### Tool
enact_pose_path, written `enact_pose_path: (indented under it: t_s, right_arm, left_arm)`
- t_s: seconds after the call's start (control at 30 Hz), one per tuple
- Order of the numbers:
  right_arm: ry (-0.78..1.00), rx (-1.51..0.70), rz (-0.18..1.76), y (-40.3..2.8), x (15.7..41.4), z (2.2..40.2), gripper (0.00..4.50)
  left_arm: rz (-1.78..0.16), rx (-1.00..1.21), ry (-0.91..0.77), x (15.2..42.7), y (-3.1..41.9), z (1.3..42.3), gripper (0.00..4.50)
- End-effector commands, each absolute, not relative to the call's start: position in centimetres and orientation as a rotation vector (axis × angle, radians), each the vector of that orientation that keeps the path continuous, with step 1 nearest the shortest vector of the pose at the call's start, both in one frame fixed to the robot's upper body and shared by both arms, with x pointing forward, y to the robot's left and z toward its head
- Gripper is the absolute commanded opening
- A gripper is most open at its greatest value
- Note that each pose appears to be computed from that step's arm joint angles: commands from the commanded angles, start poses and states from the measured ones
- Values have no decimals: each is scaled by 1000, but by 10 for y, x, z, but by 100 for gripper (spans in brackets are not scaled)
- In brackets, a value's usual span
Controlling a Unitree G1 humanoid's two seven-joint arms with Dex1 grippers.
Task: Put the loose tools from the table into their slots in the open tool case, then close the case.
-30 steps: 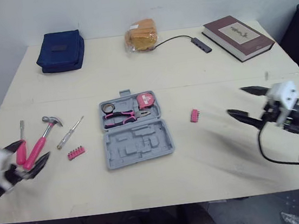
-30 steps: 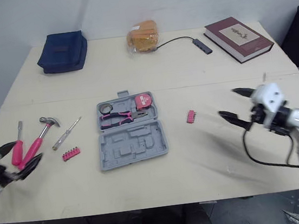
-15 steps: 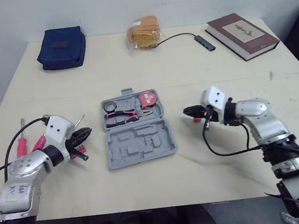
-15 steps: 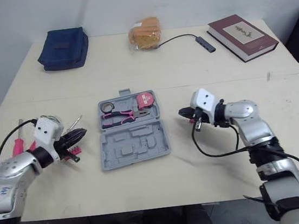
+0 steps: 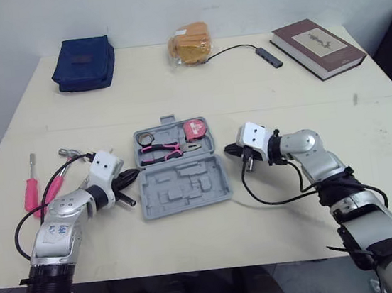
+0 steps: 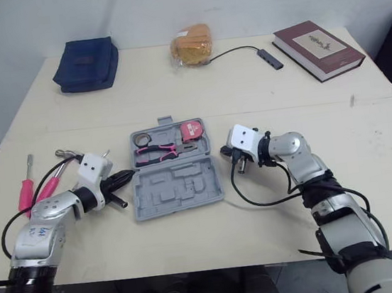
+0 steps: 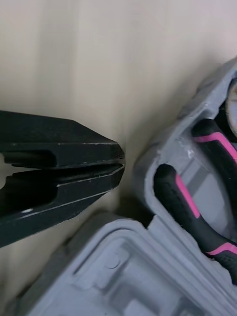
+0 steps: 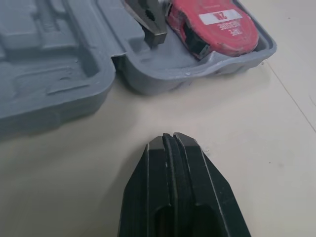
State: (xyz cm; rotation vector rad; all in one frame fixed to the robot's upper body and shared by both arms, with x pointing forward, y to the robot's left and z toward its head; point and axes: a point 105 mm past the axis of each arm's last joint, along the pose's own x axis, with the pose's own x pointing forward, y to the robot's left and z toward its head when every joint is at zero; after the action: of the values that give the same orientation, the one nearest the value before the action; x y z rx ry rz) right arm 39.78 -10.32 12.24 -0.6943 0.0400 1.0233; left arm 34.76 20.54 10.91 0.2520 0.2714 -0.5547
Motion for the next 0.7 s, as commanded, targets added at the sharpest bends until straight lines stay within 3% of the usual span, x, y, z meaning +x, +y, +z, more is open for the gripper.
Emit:
enact_pose_path:
  t_s: [0.03,0.2,0.57,0.7]
  right_arm:
    - [-22,-698,1044,-92,397,132,0]
    - [-46,-694,1085,-86,392,133,0]
    - [-9,-698,1272,-100,325,127,0]
    - [29,-696,1265,-108,311,125,0]
  left_arm:
    - [-602,274,250,351,195,109,7]
    - [-639,277,259,352,189,106,7]
    - [-1016,392,196,314,147,107,7]
    - [-1037,430,219,308,148,100,7]
